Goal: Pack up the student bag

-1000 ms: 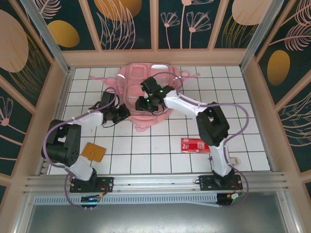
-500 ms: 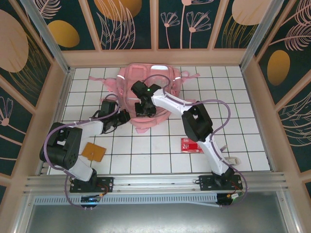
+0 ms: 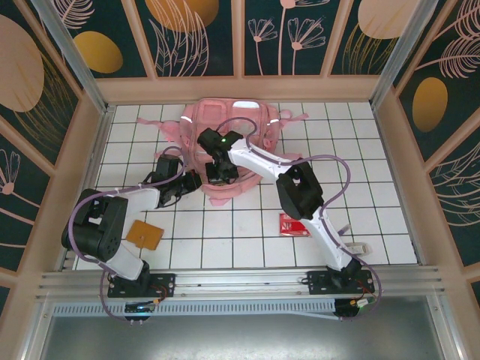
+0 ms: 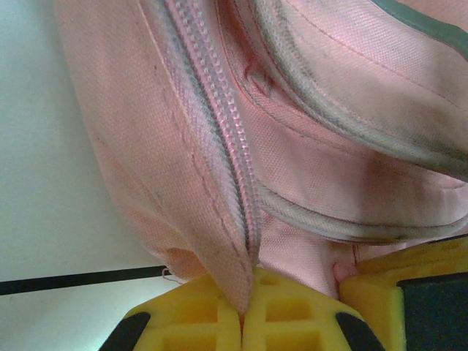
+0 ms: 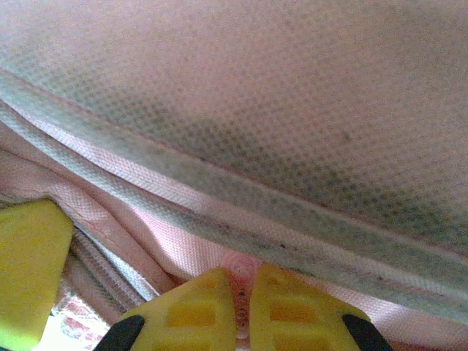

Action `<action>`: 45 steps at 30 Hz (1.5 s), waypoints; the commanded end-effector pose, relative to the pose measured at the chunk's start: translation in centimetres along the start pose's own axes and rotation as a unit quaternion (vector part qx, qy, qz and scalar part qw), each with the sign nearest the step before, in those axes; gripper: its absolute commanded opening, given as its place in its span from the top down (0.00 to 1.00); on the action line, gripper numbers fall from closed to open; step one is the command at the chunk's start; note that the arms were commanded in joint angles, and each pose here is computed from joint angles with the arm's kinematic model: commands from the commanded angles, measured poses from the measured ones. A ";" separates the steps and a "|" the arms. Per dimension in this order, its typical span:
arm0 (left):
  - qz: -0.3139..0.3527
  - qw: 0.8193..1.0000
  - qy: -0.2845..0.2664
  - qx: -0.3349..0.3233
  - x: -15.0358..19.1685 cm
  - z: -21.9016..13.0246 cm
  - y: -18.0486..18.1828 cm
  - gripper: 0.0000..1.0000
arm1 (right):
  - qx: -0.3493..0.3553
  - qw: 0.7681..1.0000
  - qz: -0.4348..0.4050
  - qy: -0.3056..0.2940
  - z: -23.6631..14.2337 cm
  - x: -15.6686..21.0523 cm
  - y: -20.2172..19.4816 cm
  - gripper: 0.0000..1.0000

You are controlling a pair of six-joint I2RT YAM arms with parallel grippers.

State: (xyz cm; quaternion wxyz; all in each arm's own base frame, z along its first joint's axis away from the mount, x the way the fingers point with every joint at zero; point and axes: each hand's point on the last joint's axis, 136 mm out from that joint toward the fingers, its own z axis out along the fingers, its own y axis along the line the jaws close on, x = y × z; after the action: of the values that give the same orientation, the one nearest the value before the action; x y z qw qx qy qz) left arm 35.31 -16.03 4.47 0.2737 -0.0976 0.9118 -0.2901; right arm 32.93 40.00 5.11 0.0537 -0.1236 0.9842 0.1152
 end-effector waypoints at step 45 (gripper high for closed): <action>-0.036 0.991 0.079 -0.099 -7.2 -5.4 1.0 0.51 | -0.234 0.950 -0.067 -0.194 -8.6 0.9 -9.1 0.63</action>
State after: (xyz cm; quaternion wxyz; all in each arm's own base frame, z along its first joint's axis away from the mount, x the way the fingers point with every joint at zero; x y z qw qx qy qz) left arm 40.58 -9.88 8.66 0.1975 -0.1348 0.9494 -0.2035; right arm 37.51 24.89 8.68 0.2719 -0.0521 0.9283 0.2480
